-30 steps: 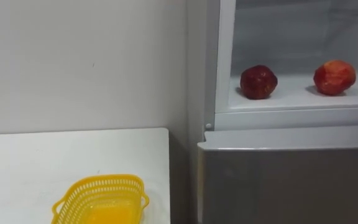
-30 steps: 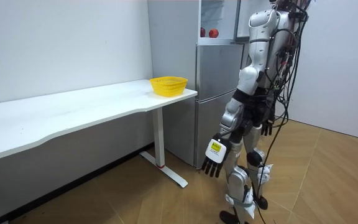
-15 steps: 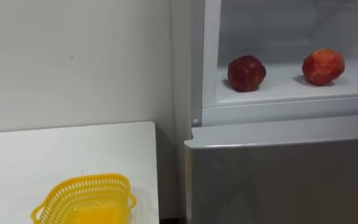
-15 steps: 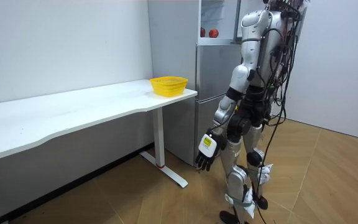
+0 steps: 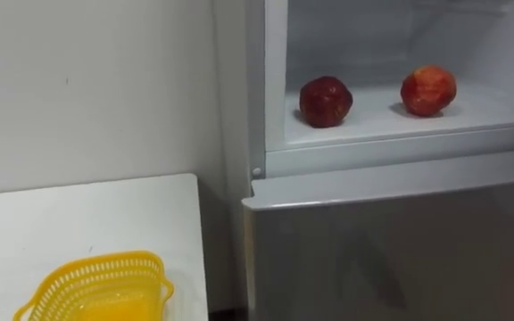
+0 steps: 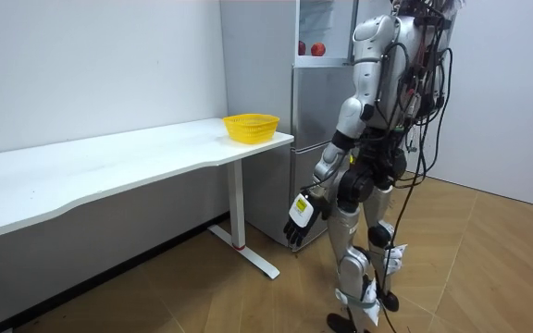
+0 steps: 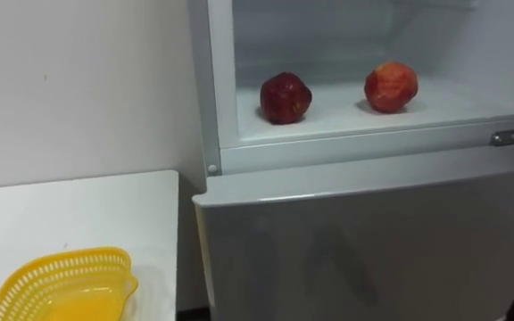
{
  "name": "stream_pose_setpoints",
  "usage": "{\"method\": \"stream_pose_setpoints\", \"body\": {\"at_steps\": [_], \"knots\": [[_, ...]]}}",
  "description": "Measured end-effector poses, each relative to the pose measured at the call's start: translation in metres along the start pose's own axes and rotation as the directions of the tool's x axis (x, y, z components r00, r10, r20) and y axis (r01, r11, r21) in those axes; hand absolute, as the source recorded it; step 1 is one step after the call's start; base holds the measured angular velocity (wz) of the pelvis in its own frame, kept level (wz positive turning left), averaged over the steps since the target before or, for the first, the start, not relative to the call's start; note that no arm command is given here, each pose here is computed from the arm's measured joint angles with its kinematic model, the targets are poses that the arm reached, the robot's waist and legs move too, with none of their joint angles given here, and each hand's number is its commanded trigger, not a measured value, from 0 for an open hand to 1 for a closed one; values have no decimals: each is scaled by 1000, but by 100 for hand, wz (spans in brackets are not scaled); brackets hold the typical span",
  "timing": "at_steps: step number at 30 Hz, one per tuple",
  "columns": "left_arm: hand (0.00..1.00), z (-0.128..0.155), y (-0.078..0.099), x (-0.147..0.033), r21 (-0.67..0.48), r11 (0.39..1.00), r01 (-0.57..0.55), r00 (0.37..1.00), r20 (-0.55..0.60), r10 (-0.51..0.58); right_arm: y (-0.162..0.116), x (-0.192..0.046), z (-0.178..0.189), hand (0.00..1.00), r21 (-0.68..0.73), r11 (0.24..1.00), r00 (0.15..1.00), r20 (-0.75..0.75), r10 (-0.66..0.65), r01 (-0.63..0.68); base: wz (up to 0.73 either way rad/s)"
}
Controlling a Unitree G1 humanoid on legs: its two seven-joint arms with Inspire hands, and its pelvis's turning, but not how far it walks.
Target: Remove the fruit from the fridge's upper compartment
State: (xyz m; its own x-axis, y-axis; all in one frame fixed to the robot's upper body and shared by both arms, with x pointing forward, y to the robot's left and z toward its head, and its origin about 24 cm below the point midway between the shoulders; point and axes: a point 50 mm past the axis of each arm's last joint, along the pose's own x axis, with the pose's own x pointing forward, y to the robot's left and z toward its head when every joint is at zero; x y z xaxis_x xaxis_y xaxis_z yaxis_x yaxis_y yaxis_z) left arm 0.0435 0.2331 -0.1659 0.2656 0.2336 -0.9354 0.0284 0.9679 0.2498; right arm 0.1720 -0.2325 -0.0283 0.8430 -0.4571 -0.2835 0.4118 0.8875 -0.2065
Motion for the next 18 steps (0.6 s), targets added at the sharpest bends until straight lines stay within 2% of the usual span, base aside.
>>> {"method": "stream_pose_setpoints", "body": {"at_steps": [5, 10, 18], "knots": [[0, 0, -1, -1, 18, 1000, 6, 1000, 21, -7, 7, -4, 66, 0, -6, 998, 943, 329, -58, 64, -3], [0, -4, -3, -1, -10, 1000, 7, 1000, 25, -7, 12, -14, 97, 0, 58, 994, 875, 472, -106, 89, 0], [0, -11, 2, -1, 4, 1000, 2, 1000, 18, -2, 21, -24, 135, 0, 64, 991, 750, 648, -130, 116, 1]]}}
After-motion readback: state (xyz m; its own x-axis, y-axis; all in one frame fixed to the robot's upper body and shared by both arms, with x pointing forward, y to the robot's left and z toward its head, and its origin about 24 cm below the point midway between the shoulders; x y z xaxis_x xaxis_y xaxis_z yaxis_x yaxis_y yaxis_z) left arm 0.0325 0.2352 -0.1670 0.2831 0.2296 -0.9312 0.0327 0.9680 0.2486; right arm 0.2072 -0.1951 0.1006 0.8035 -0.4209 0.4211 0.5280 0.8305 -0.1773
